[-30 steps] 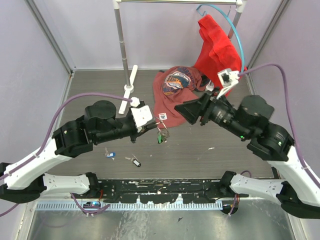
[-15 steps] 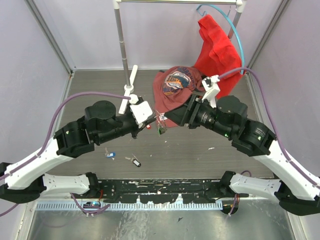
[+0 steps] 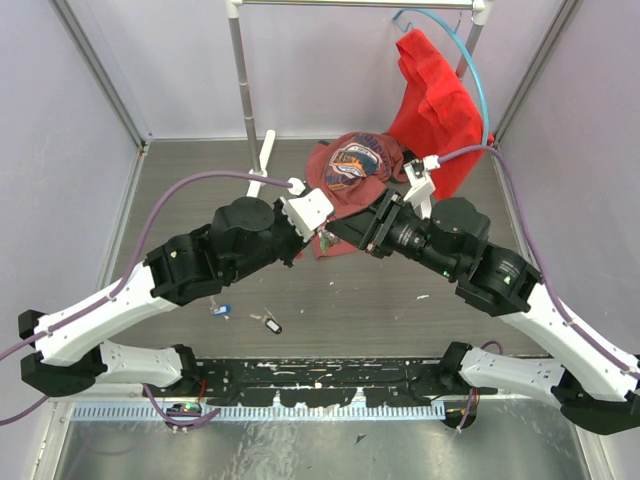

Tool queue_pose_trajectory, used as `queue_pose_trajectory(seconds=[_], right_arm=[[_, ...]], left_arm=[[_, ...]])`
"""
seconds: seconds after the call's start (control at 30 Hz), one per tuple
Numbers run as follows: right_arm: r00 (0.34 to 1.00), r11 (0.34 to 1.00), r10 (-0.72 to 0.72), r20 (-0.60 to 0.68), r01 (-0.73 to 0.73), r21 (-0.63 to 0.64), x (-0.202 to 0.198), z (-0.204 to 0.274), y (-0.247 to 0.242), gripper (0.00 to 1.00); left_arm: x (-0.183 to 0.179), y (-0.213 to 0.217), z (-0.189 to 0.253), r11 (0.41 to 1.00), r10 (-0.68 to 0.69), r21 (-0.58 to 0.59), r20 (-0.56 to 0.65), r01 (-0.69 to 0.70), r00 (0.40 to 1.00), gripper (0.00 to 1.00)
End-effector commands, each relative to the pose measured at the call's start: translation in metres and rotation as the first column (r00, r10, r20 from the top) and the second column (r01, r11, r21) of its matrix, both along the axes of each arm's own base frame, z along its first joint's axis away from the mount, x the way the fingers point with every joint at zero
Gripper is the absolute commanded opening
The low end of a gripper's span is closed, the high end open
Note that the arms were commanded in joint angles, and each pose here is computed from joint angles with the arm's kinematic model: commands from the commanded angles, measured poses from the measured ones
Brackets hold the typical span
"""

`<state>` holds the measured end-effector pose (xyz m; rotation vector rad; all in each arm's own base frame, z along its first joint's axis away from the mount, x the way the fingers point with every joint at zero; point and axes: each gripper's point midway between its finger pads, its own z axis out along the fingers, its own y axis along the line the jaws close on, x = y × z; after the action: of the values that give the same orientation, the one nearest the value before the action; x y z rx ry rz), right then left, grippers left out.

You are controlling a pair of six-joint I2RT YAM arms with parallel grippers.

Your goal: Put the keys on the keyring

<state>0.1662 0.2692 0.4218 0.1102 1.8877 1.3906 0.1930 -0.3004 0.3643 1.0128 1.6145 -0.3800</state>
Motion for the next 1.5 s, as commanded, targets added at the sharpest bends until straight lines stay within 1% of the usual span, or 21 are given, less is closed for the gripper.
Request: queue_pose_trajectory(seconds=[0.0, 0.27, 0.43, 0.63, 0.93, 1.2, 1.47], right_arm=[[1.0, 0.998, -0.002, -0.029, 0.004, 0.058, 0.001, 0.003, 0.005, 0.37], [0.993, 0.995, -0.06, -0.097, 0.067, 0.069, 0.012, -0.02, 0.006, 0.36], [0.991, 0.992, -0.071, -0.11, 0.082, 0.099, 0.016, -0.021, 0.009, 0.37], [0.989, 0.987, -0.098, -0.111, 0.111, 0.118, 0.022, -0.02, 0.009, 0.39], [0.983, 0.975, -0.14, -0.12, 0.158, 0.158, 0.029, -0.019, 0.005, 0.39], [0.987, 0.968, -0.139, -0.081, 0.153, 0.2, 0.027, -0.005, 0.001, 0.34], [0.988, 0.967, -0.136, -0.079, 0.149, 0.207, 0.026, -0.003, 0.001, 0.34]], left_arm=[[0.006, 0.002, 0.03, 0.995, 0.047, -0.092, 0.025, -0.044, 0.999, 0.0], [0.003, 0.001, 0.037, 0.992, 0.032, -0.125, 0.023, -0.029, 0.999, 0.0], [-0.002, -0.001, 0.038, 0.99, 0.003, -0.141, 0.021, 0.0, 1.0, 0.0], [-0.008, -0.001, 0.038, 0.987, -0.03, -0.154, 0.024, 0.034, 0.999, 0.0], [-0.012, -0.008, 0.038, 0.98, -0.053, -0.192, 0.007, 0.054, 0.999, 0.0], [-0.008, -0.007, 0.033, 0.983, -0.028, -0.182, -0.001, 0.027, 1.0, 0.0], [-0.008, -0.008, 0.031, 0.983, -0.027, -0.183, -0.008, 0.025, 1.0, 0.0]])
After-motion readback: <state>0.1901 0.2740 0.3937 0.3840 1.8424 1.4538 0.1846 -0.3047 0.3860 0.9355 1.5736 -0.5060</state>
